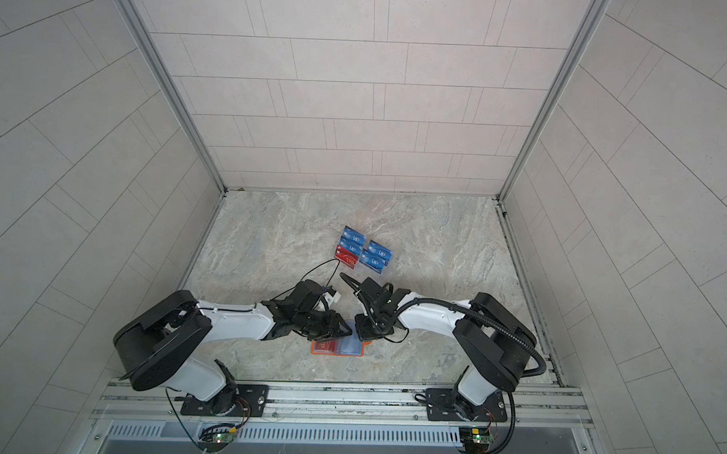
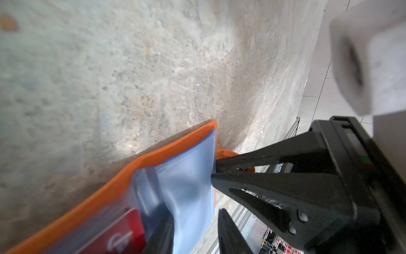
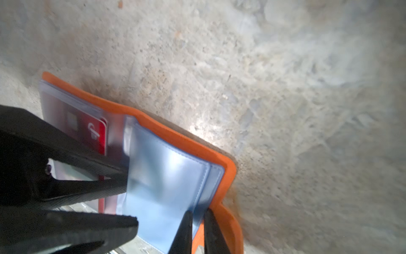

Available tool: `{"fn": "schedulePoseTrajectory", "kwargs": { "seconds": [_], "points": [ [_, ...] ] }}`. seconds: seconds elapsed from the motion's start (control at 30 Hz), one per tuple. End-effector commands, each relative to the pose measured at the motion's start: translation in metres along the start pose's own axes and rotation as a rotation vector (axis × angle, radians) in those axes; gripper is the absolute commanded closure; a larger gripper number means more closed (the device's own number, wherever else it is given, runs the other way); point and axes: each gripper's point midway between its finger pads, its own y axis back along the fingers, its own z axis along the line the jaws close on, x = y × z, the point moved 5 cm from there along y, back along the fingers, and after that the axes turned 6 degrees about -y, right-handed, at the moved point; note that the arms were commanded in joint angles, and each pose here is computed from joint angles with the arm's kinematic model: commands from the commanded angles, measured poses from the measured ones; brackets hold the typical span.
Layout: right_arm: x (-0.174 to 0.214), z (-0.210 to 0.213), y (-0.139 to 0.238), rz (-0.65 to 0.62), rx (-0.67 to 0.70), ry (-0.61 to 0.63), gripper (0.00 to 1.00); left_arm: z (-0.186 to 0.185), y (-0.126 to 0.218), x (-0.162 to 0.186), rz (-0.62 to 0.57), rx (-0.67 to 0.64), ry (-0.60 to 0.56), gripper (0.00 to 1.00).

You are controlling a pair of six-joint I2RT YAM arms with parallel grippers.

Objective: Put the credit cards into the card holder

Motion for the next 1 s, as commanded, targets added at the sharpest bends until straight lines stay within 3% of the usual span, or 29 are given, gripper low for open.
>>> {"fn": "schedulePoseTrajectory", "kwargs": {
  "seconds": [0.0,0.17,0.6,0.97],
  "points": [
    [0.003,-0.008,-0.01,0.014,0.039,-0.01,0.85,0.004,-0.004,0.006,0.005,0.023,0.033,0.63],
    [0.0,-0.004,-0.005,-0.004,0.025,-0.012,0.86,0.005,-0.003,0.007,-0.005,0.032,0.046,0.68],
    [-0.006,0.005,0.018,-0.074,-0.005,-0.016,0.86,0.002,-0.001,0.005,-0.024,0.038,0.041,0.98],
    [-0.004,0.004,0.019,-0.081,-0.016,-0.019,0.86,0.003,0.009,0.012,-0.043,0.042,0.013,1.0]
  ]
}}
